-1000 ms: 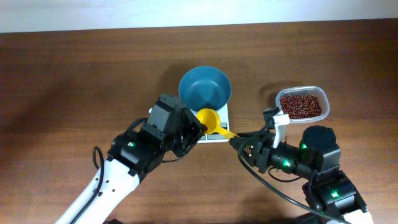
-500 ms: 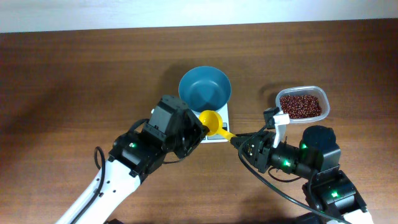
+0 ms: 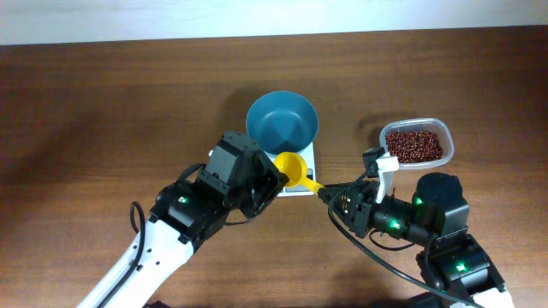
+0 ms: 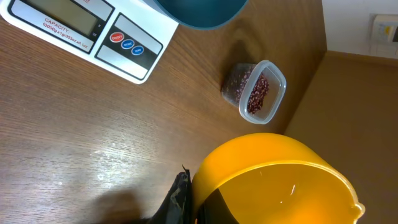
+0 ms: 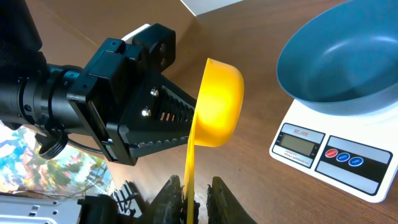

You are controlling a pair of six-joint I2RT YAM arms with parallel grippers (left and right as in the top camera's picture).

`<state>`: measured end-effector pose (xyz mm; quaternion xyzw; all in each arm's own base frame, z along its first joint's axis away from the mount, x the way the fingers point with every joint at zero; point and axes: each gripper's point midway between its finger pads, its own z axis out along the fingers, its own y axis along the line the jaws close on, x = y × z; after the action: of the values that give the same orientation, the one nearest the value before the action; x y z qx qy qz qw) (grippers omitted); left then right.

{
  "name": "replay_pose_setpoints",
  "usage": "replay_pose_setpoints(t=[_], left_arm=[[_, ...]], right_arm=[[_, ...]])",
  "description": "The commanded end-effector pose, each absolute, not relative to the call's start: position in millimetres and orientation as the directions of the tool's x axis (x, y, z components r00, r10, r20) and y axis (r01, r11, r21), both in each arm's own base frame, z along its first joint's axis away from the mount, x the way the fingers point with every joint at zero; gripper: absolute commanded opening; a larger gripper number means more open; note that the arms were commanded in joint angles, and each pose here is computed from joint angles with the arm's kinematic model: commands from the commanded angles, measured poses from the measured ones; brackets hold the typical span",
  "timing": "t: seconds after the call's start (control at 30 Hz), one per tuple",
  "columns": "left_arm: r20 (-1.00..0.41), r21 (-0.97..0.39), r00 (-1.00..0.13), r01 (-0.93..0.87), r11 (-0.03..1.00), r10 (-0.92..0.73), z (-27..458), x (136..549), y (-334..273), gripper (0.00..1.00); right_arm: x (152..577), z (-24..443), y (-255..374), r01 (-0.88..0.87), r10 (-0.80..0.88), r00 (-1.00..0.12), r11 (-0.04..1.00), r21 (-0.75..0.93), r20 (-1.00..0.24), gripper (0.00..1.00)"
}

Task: Scoop item into bowl and weigh 50g on scale
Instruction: 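Grasp the scoop handle with the right gripper beside the left gripper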

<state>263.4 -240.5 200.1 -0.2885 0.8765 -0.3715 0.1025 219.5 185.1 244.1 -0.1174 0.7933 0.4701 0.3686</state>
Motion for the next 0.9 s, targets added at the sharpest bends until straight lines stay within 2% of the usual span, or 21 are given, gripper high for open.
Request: replay_pose_setpoints(t=[0.0,0.33,0.47,0.73,0.8,0.87], left_arm=[[0.054,-0.72,-0.818,-0.429,0.545,-0.572,205,262,-246,0.0],[0.058,-0.721,-0.82,-0.428,0.544,-0.569,206,261,-246,0.0],[0.059,-0.718,-0.82,-0.431,0.546,-0.569,205,260,-246,0.0],[0.059,-0.719,-0.821,-0.43,0.546,-0.568,205,260,-246,0.09],[0.028,-0.728,-0.835,-0.394,0.562,-0.549,207,262,-246,0.17],[-0.026,-0.747,-0.848,-0.336,0.574,-0.529,213,267,-247,0.37]], right_arm=[[219,247,186,-0.543,0.157,-0.692,0.529,0.652,-0.704,0.15],[219,247,186,-0.543,0.157,-0.692,0.529,0.652,-0.704,0.04],[219,248,187,-0.546,0.155,-0.693,0.525,0.653,-0.704,0.04],[214,249,190,-0.491,0.188,-0.749,0.485,0.724,-0.635,0.04],[216,248,188,-0.484,0.195,-0.747,0.496,0.721,-0.636,0.04],[225,245,182,-0.458,0.222,-0.731,0.54,0.706,-0.645,0.04]])
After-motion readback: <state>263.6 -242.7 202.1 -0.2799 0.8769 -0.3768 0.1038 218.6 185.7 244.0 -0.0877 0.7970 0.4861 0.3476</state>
